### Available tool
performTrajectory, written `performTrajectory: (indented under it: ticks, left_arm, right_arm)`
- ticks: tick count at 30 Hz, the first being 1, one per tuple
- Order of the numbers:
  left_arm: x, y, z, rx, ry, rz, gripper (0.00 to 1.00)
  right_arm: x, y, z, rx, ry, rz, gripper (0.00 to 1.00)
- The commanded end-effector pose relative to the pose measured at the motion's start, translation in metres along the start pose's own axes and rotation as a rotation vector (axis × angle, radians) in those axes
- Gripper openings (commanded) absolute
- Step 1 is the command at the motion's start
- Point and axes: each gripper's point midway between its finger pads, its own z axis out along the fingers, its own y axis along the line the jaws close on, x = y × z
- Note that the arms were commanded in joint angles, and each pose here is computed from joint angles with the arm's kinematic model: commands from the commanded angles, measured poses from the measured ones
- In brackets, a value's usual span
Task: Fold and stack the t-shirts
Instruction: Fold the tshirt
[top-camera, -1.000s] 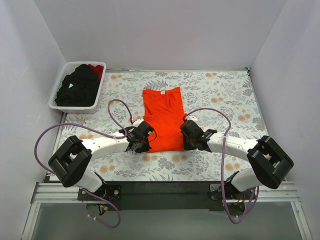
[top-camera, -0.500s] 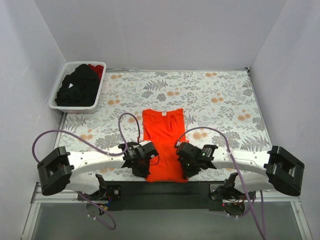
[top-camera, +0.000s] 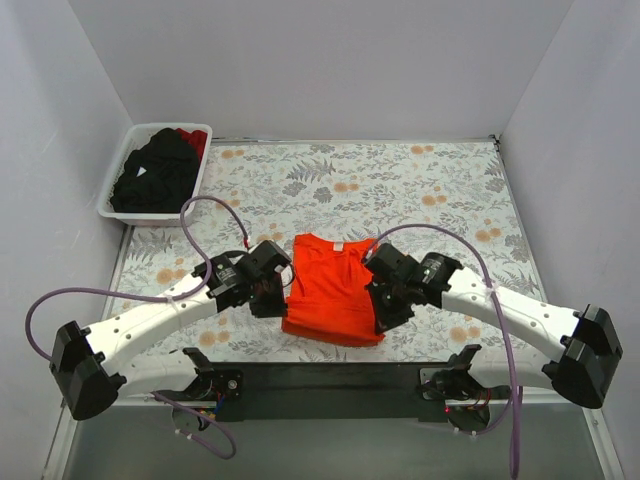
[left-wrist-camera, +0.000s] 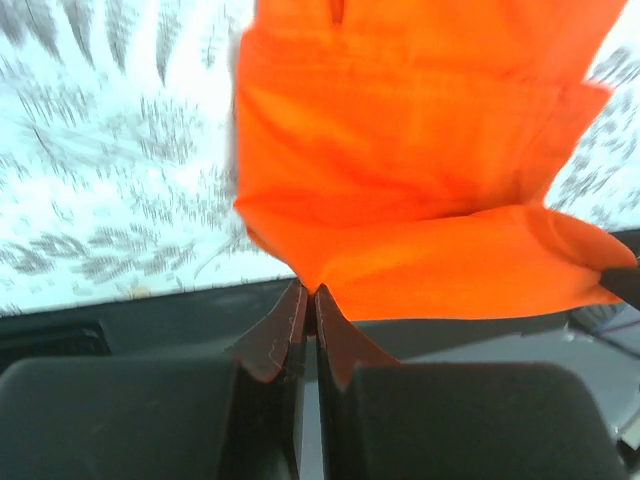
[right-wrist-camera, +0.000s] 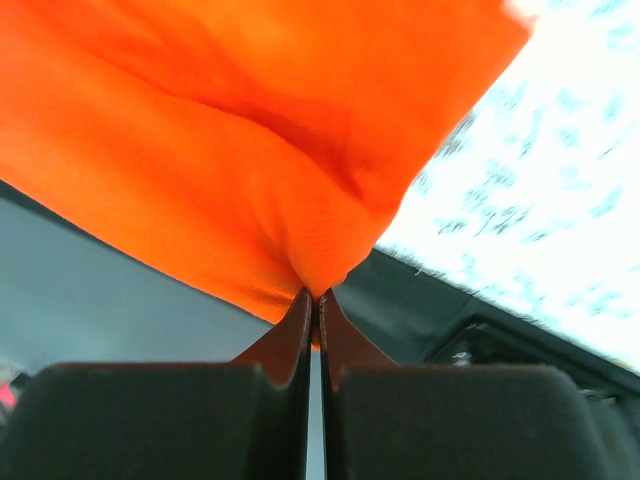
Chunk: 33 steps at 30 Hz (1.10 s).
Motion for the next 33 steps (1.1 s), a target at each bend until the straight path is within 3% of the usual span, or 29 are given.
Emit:
performTrajectory:
  ticks: [1, 8, 12, 26, 33]
  left_arm:
    - [-0.042, -0.015, -0.015, 0.029, -0.122, 0.059, 0.00]
    - [-0.109, -0.037, -0.022, 0.072, -0.265, 0.090, 0.00]
    - [-0.138, -0.039, -0.015, 0.077, -0.291, 0.096, 0.00]
    - [-0.222, -0.033, 0.028, 0.040, -0.372, 0.048, 0.00]
    - [-0.234, -0.018, 0.072, -0.007, -0.351, 0.025, 0.00]
  right_arm:
    - [-0.038, -0.007, -0.027, 0.034, -0.073, -0.075, 0.01]
    - [-0.105, 0.000, -0.059, -0.007, -0.185, -0.096, 0.01]
    - [-0.131, -0.019, -0.064, 0.027, -0.217, -0.073, 0.01]
    - [-0.198, -0.073, -0.050, 0.074, -0.248, -0.007, 0.01]
    - [-0.228, -0.090, -0.024, 0.038, -0.252, 0.021, 0.01]
